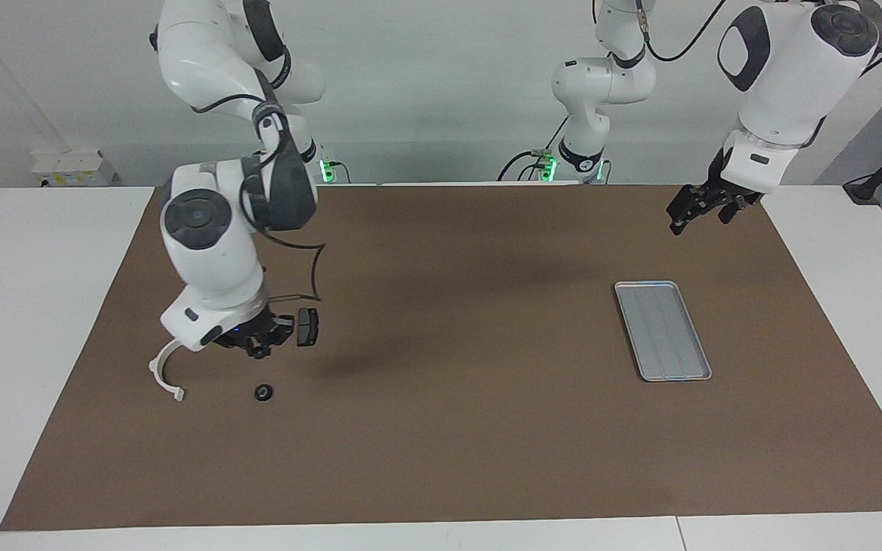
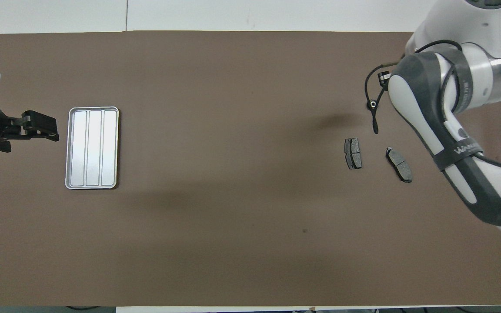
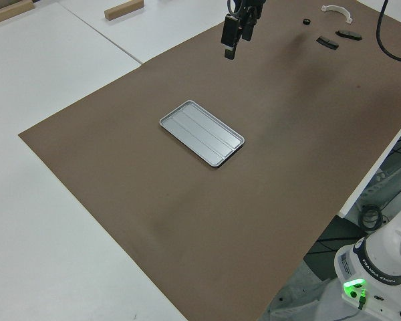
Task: Place bearing gear from tray to pile
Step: 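Carry the gear with the right gripper toward the first gear, then set the gear beside the first gear, open and withdraw the right gripper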
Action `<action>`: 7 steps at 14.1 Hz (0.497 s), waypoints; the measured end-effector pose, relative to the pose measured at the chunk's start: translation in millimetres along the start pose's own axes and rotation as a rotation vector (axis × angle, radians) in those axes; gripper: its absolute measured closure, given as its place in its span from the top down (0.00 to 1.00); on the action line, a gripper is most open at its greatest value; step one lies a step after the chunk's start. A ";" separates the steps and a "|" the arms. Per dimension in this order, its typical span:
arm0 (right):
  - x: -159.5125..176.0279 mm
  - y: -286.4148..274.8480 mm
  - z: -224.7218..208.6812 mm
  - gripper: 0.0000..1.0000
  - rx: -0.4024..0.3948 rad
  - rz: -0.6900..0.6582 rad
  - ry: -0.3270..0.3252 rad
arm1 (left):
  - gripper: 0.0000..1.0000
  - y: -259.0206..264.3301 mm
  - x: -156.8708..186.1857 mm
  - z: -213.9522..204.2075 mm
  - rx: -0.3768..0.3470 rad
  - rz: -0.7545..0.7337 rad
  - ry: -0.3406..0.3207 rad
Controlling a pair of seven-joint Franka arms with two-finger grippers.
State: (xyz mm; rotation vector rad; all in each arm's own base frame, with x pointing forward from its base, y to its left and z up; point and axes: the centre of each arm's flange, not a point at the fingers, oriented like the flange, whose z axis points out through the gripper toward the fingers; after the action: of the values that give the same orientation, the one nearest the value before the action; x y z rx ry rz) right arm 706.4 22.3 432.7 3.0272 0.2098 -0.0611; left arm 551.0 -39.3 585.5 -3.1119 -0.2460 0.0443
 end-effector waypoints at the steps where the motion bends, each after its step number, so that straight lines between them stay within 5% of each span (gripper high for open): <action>1: -1.8 19.4 13.7 0.24 0.004 -0.014 0.012 | 1.00 0.0 0.0 0.0 0.000 0.000 0.000; 7: -18.9 30.5 112.9 0.24 0.030 -0.036 0.079 | 1.00 6.9 -1.6 -0.2 0.000 0.013 0.000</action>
State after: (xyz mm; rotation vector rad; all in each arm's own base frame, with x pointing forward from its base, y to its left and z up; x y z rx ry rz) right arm 688.3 -22.6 324.5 3.0586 0.2726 0.0525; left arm 550.5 -46.4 585.6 -3.1137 -0.2261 0.0440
